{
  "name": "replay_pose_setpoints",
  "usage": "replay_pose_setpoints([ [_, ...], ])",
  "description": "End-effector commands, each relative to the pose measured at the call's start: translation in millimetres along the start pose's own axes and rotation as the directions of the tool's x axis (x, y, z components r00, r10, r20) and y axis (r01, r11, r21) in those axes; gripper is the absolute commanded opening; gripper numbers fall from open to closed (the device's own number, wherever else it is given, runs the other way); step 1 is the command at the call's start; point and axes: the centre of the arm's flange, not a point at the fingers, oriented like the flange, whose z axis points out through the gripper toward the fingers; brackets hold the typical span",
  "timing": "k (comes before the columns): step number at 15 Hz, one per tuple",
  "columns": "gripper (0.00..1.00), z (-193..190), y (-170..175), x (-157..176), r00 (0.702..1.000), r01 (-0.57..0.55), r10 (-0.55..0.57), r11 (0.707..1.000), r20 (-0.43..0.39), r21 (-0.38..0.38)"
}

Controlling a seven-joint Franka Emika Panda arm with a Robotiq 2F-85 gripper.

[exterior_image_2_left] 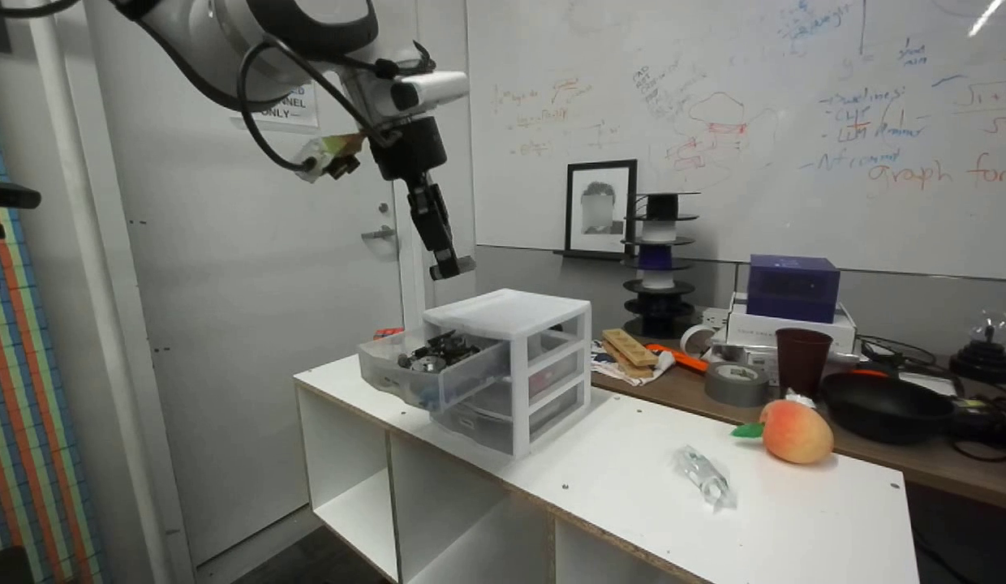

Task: Put the black object and the tissue into the drawer then close it.

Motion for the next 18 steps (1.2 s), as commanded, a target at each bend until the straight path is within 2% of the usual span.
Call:
replay_pose_setpoints([
  [1,0.03,22.1,-20.9,-12.8,0.995,0.031,-0.037,0.998,0.09,0.061],
  [5,0.03,40.3,-20.3,-31.6,0.98,0.026,-0.033,0.999,0.195,0.039],
  [11,0.03,49.5,0.0,-39.7,0.961,0.038,-0.022,0.998,0.275,-0.05],
  [12,0.08,54.0,1.8,-39.5,0.962,0.052,-0.032,0.996,0.271,-0.067],
  [13,0.36,58.3,2.3,-38.4,0.965,0.063,-0.04,0.995,0.257,-0.081],
  [14,0.37,59.9,1.7,-36.1,0.971,0.075,-0.052,0.993,0.233,-0.088],
  [15,0.43,57.8,-0.2,-32.5,0.975,0.078,-0.06,0.994,0.212,-0.078],
  [18,0.67,39.7,-4.9,-16.1,0.992,0.093,-0.089,0.995,0.094,-0.047],
])
